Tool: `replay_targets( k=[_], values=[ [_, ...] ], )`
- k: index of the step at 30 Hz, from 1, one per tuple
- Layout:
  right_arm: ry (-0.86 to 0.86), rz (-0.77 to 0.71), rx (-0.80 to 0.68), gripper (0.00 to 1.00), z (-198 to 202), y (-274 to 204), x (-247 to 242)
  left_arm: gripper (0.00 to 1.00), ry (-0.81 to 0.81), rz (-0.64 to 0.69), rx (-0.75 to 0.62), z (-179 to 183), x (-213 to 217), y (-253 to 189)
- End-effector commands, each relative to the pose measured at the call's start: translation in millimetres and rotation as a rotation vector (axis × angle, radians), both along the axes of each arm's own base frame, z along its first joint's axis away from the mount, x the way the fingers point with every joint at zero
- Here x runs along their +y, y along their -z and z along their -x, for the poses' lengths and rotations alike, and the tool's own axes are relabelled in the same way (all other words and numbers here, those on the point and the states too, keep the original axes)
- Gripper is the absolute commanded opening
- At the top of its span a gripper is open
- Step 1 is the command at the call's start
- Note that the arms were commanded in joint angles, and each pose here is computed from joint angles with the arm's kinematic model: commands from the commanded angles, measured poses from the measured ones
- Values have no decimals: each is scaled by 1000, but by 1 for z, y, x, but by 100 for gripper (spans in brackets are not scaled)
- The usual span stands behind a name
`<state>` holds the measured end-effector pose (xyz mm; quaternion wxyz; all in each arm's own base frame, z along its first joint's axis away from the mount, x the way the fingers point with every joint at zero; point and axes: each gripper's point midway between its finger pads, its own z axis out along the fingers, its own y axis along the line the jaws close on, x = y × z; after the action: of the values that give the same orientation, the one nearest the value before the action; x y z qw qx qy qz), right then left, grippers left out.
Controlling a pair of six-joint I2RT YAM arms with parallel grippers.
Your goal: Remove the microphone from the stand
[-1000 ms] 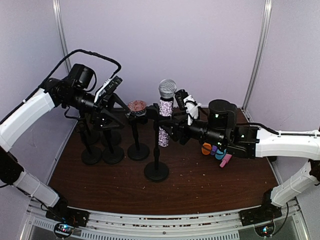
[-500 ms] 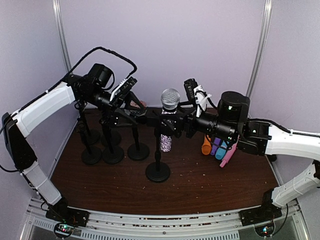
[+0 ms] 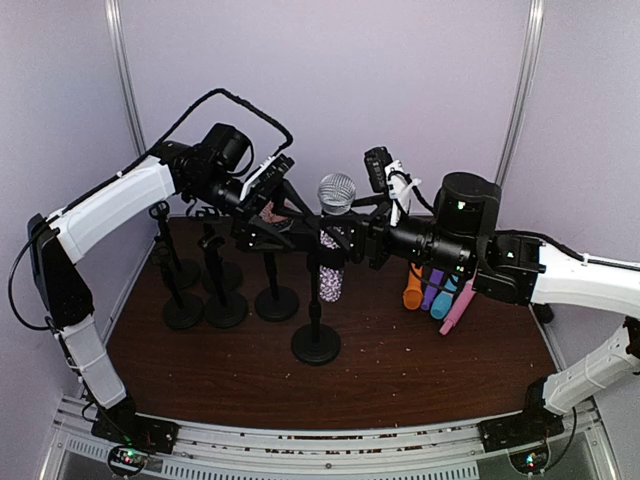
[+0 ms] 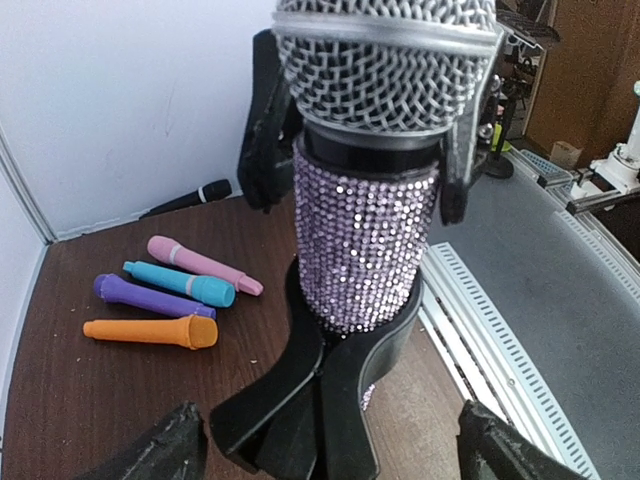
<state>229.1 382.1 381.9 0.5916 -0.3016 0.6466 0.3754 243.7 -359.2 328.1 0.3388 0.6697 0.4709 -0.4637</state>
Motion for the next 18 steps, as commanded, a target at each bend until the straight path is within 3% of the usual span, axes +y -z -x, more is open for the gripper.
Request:
replay_targets(
  k=[1, 13, 16, 18],
  values=[
    [-13, 3, -5, 56, 3, -5, 1, 87, 68, 22, -42, 7, -5, -4],
    [-45, 28, -31, 42, 8, -6, 2, 51, 122, 13, -63, 17, -6, 1],
    [-49, 34, -37, 40, 8, -9, 2, 35, 134, 2, -72, 20, -7, 3],
    [-51, 29, -43, 38, 10, -13, 0, 17, 134, -4, -81, 20, -8, 5]
  ],
)
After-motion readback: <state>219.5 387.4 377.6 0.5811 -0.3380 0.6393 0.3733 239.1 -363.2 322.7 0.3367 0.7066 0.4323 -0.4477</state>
